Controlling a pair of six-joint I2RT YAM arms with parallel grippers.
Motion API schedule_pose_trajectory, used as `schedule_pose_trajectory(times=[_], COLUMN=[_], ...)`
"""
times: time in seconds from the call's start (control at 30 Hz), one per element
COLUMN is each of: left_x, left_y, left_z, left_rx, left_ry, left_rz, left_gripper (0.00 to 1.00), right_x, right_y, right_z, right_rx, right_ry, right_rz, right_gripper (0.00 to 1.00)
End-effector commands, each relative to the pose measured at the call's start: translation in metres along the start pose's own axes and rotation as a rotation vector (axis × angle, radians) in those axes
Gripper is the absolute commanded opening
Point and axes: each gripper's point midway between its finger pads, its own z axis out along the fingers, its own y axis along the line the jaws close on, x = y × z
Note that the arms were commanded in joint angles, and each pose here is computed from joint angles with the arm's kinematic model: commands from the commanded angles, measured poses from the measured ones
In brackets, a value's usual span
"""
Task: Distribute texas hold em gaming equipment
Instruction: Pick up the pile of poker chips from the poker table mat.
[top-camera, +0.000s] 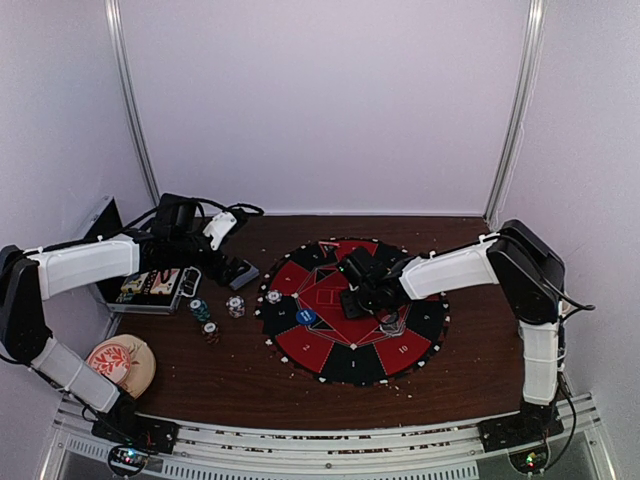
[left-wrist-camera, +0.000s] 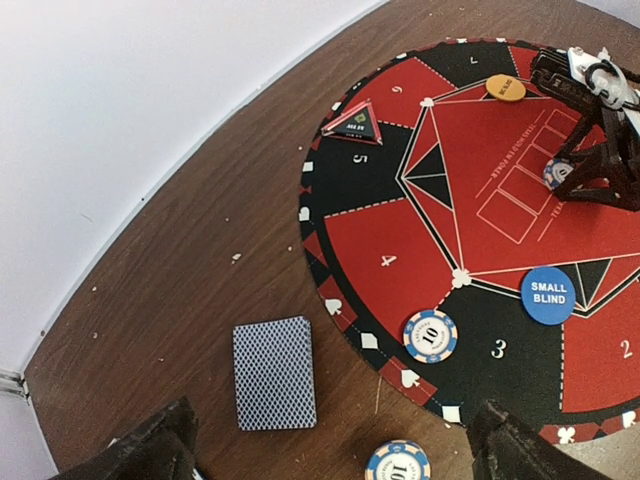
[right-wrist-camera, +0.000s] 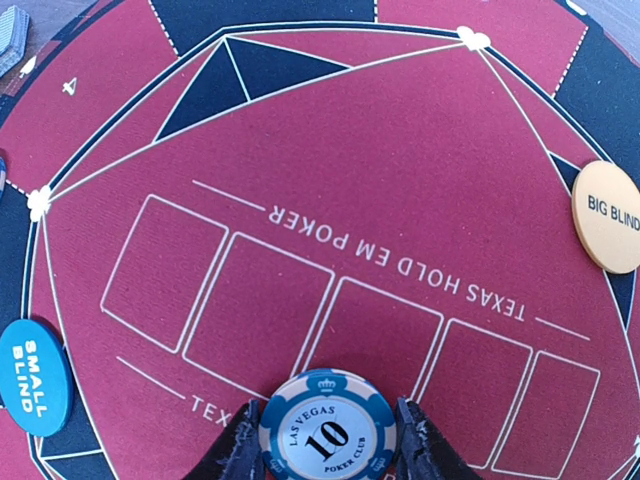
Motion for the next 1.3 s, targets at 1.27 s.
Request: schedule_pose_trajectory(times=[1.27], left_x=[-0.013], left_y=[0.007], left_z=[-0.007], left_rx=[-0.031], left_ry=[-0.059], left_rz=[-0.001], left_gripper=[0.98], right_x=[-0.011], right_y=[-0.020], right_z=[-0.026], right_rx=[0.038], right_ry=[-0.034], right_rz=[0.022], right_gripper=[0.30])
